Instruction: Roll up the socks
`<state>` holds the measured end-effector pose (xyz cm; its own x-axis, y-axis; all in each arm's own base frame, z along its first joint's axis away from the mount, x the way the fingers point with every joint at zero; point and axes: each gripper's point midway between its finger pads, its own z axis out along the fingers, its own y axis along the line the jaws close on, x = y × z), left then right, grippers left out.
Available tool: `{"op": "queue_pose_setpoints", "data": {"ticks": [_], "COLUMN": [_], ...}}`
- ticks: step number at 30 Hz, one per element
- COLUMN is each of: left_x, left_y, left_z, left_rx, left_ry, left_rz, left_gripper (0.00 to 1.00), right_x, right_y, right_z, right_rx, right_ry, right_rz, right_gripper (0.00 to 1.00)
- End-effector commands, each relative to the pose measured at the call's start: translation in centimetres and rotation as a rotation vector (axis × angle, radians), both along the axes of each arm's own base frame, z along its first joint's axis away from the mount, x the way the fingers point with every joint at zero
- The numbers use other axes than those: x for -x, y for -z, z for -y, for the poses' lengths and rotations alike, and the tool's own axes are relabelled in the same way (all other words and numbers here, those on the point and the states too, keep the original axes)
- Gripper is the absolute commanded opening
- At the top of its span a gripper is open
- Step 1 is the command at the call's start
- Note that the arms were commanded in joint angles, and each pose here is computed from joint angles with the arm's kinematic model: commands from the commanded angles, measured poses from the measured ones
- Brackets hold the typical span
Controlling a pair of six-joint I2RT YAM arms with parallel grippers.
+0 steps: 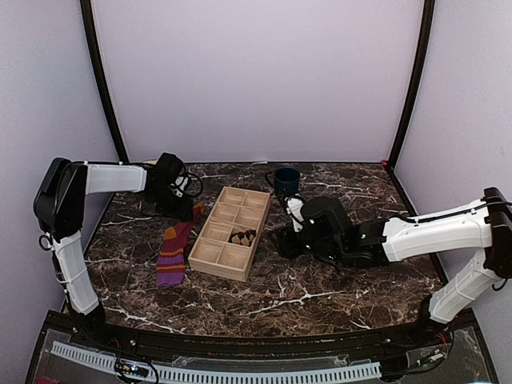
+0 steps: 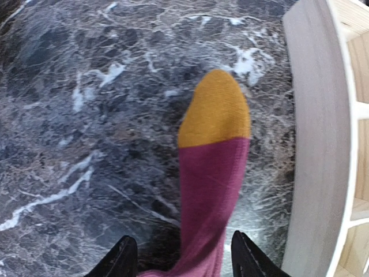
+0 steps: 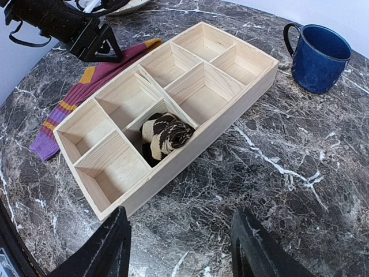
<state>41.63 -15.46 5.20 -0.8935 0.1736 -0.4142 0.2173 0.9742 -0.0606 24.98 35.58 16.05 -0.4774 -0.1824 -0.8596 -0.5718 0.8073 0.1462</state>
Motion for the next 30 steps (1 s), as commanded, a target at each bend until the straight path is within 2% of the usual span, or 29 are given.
{"op": "queue_pose_setpoints", "data": {"ticks": [1, 7, 12, 14, 15, 16, 17, 23, 30], "left_x": [0.3, 0.3, 0.2, 0.1, 0.0, 0.0, -0.2, -1.3, -2.9], "left_y": [-0.3, 0.4, 1.2, 1.3, 1.3, 1.4, 1.4, -1.0, -9.9], "left_z": [1.1, 0.7, 0.5, 0.6, 0.7, 0.7, 0.7, 0.7, -0.4], "left_rx": [0.071, 0.086, 0.104, 0.115, 0.12, 0.124, 0.127, 0.133, 0.117], "left_ry": [0.048, 0.044, 0.039, 0.041, 0.043, 0.043, 0.044, 0.048, 0.021], "left_rz": [-0.017, -0.042, -0.063, -0.067, -0.067, -0.069, -0.069, -0.009, 0.228], "left_gripper": [0.58, 0.53, 0.43, 0.34, 0.26, 0.11, 0.02, 0.0, 0.0], "right_x": [-1.0, -1.4, -1.6, -1.7, -1.7, -1.7, -1.7, -2.0, -2.9], "right_y": [-1.6, -1.4, -1.3, -1.2, -1.2, -1.2, -1.2, -0.7, 2.7], "right_z": [-0.8, -0.9, -0.8, -0.7, -0.7, -0.6, -0.6, -0.7, -2.1], "right_rx": [-0.033, -0.029, -0.027, -0.024, -0.023, -0.023, -0.021, -0.015, 0.045], "right_ry": [0.011, 0.011, 0.013, 0.014, 0.014, 0.016, 0.015, 0.013, 0.013], "right_rz": [0.028, 0.027, 0.023, 0.021, 0.021, 0.021, 0.021, 0.01, -0.066], "right_gripper": [0.56, 0.56, 0.56, 0.56, 0.56, 0.56, 0.56, 0.56, 0.56]}}
